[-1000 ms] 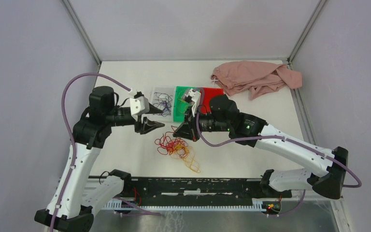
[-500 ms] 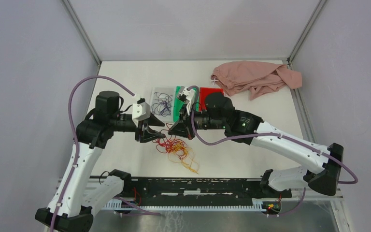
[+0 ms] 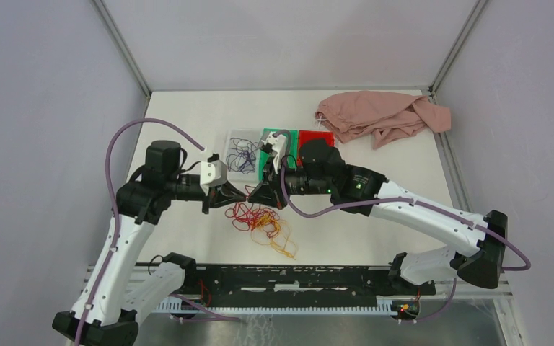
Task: Untangle the cables
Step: Untie the cable.
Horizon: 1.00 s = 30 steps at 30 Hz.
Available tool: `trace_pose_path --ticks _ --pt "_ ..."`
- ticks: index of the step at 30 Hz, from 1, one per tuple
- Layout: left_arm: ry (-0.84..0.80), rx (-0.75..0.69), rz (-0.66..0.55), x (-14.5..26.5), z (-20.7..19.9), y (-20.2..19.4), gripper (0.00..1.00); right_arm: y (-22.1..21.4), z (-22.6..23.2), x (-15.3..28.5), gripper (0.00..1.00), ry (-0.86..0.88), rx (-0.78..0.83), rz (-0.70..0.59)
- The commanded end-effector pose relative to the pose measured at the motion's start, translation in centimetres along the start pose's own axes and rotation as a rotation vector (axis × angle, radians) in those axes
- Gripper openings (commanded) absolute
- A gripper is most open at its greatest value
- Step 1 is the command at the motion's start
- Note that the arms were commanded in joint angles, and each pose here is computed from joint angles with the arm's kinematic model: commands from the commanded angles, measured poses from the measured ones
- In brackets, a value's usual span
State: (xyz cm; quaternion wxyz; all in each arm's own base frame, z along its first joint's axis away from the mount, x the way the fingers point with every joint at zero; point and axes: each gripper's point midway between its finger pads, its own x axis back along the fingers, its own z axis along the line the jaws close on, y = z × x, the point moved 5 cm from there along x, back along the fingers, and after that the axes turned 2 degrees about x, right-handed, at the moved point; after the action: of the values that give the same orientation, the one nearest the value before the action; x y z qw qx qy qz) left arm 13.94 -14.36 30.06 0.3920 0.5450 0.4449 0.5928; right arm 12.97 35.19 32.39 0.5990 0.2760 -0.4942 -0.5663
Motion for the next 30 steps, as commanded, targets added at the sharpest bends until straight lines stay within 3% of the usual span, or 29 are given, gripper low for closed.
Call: trace_pose_path --ticks 1,6,9,15,22,30 --pt "0.057 -0.147 0.008 0.5 0.5 0.5 0.03 3.3 1.5 1.3 0.15 0.026 0.024 -0.127" --pt "0.176 -0.290 -0.078 1.9 0.5 3.8 0.03 3.4 0.8 2.3 0.34 -0.054 -0.032 -0.168" --pt "0.197 -0.300 -0.096 2.5 0.1 5.2 0.03 3.3 0.1 3.7 0.49 -0.107 -0.071 -0.231" --pt "0.191 -0.329 -0.142 3.5 -0.9 8.2 0.03 2.4 -0.7 6.9 0.69 -0.179 -0.109 -0.351" --pt "0.202 -0.285 -0.246 4.5 -1.9 11.6 0.03 1.2 -1.2 6.9 0.74 -0.175 -0.097 -0.409" --pt "0.207 -0.256 -0.299 4.7 -2.4 12.6 0.03 3.7 -0.2 3.4 0.76 -0.017 -0.150 -0.476"
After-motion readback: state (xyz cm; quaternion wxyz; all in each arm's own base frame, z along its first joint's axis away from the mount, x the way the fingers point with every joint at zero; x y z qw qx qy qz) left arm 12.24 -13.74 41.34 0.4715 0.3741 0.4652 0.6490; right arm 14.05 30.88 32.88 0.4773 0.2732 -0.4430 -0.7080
